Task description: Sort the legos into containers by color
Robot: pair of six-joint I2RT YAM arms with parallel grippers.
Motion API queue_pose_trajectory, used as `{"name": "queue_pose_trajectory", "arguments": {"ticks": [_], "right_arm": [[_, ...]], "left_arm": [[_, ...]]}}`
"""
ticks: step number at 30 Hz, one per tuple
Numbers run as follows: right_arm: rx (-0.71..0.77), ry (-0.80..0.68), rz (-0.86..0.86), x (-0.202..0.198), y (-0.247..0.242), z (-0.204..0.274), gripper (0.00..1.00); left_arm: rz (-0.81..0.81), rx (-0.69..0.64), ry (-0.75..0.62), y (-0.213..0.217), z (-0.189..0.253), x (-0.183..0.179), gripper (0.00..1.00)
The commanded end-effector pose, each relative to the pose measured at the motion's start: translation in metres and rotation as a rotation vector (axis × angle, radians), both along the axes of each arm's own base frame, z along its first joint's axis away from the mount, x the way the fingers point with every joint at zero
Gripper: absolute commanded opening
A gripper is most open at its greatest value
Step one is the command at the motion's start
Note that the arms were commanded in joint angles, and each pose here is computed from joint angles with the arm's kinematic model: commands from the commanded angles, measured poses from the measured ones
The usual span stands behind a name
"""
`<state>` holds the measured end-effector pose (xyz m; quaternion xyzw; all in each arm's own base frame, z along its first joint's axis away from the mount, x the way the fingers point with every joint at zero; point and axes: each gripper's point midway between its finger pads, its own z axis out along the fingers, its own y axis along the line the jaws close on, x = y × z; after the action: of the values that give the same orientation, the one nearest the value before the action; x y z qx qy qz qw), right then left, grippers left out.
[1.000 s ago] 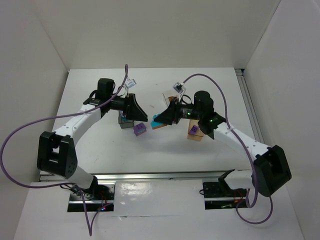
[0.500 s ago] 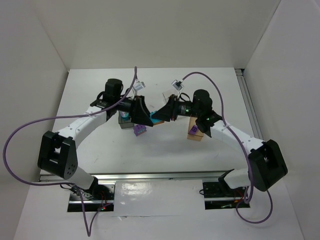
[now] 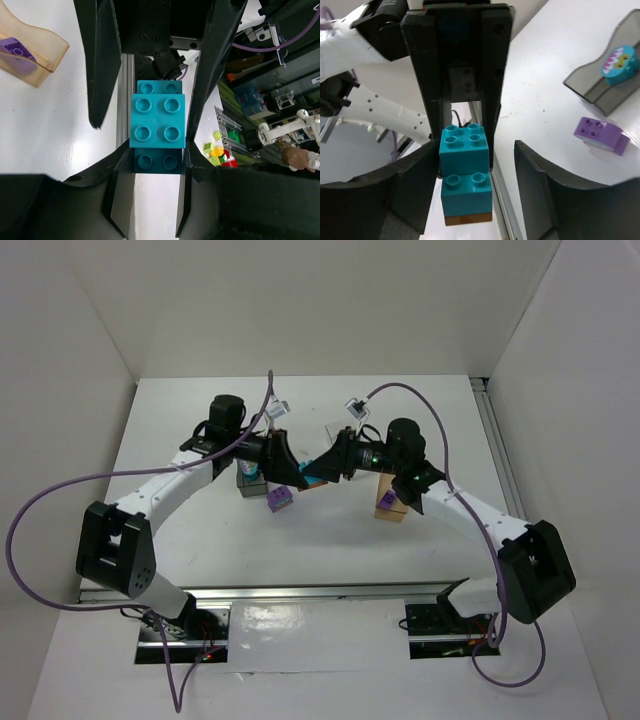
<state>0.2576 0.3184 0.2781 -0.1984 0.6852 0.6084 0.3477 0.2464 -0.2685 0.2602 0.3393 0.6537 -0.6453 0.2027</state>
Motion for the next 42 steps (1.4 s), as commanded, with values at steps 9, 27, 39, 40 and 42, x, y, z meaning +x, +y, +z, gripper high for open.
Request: {"name": "queue_pose_trajectory", "arguments": {"ticks": [9,27,39,40,42], "right_arm": [[0.026,-0.043,-0.243,0.006,-0.051,0.018,0.84],[0.227,-0.029,-0.176,0.025,0.006,0.020,0.82],[0.318,-0.030,-0.131,0.034,0.017,0.030,0.64],[0.321,-0.021,-0.129,0.033,0.017,0.031,0.62],[0.329,-0.032,-0.127,0.034,0.017,0.031,0.58]], "left_arm": [[0.247,-0.039,-0.039,0.040,0.011,0.046,0.00],[0.311,-0.122,0.003,0.038,0.039,0.049,0.00],[0.282,-0.118,-0.008,0.038,0.040,0.045,0.00],[0.282,-0.118,-0.008,0.038,0.040,0.045,0.00],[0.270,-0.119,-0.016,0.038,0.040,0.043,0.00]]}}
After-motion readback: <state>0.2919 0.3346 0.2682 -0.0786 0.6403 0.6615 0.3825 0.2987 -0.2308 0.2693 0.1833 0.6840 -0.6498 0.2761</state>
